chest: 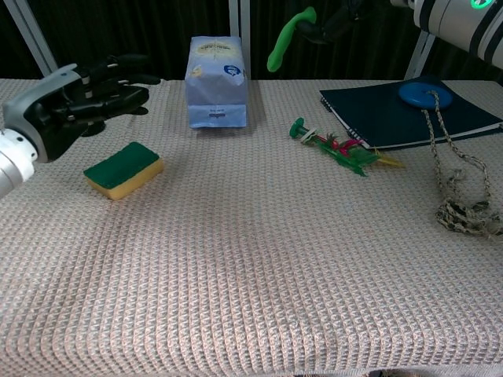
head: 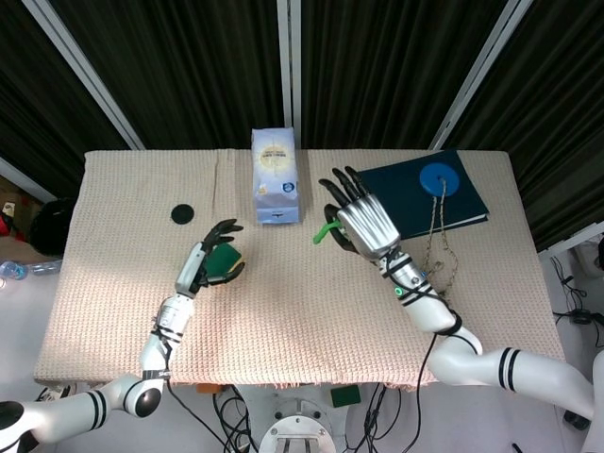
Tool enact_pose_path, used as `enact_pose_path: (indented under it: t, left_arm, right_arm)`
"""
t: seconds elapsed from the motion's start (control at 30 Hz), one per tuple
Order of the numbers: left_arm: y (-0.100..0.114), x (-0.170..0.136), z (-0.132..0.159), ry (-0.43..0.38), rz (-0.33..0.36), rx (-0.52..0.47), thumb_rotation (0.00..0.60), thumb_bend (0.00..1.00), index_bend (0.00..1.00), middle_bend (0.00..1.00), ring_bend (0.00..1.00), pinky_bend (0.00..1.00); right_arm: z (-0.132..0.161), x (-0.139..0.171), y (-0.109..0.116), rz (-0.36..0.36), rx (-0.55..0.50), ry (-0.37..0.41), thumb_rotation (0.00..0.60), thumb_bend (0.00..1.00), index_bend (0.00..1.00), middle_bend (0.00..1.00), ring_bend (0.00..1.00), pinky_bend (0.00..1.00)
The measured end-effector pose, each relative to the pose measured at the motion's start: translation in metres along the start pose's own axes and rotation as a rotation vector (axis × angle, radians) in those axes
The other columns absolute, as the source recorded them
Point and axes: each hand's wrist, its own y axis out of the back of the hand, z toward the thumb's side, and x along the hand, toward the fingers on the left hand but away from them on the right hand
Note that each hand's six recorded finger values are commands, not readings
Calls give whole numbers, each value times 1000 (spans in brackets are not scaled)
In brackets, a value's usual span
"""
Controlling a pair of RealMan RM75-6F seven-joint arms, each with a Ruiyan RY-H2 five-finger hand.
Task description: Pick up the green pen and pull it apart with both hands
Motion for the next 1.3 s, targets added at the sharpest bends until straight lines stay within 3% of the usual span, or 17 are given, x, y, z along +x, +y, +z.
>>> enact_pose_path:
  t: [0.2,0.37,0.7,1.3]
  left_arm:
    - [-35,11,1,23,-92,-236,591,265,179,210,146,263]
    - [-56,22,8,21,-133,-368,600,265,250,292,218,339]
    - [-70,24,13,71,-156,-590,600,303,366,382,324,451]
    - [-87,26,11,109,-204,-594,600,332,437,413,352,476]
  right_arm:
    - [11,-2,4,1,-11,32,600,442,608,119,0,0]
    - [20,-2,4,-7,-9,57,600,439,610,120,0,0]
    - [27,-6,-5,4,-19,72,600,435,617,121,0,0]
    - [45,-17,-14,6,-24,103,600,432,615,122,0,0]
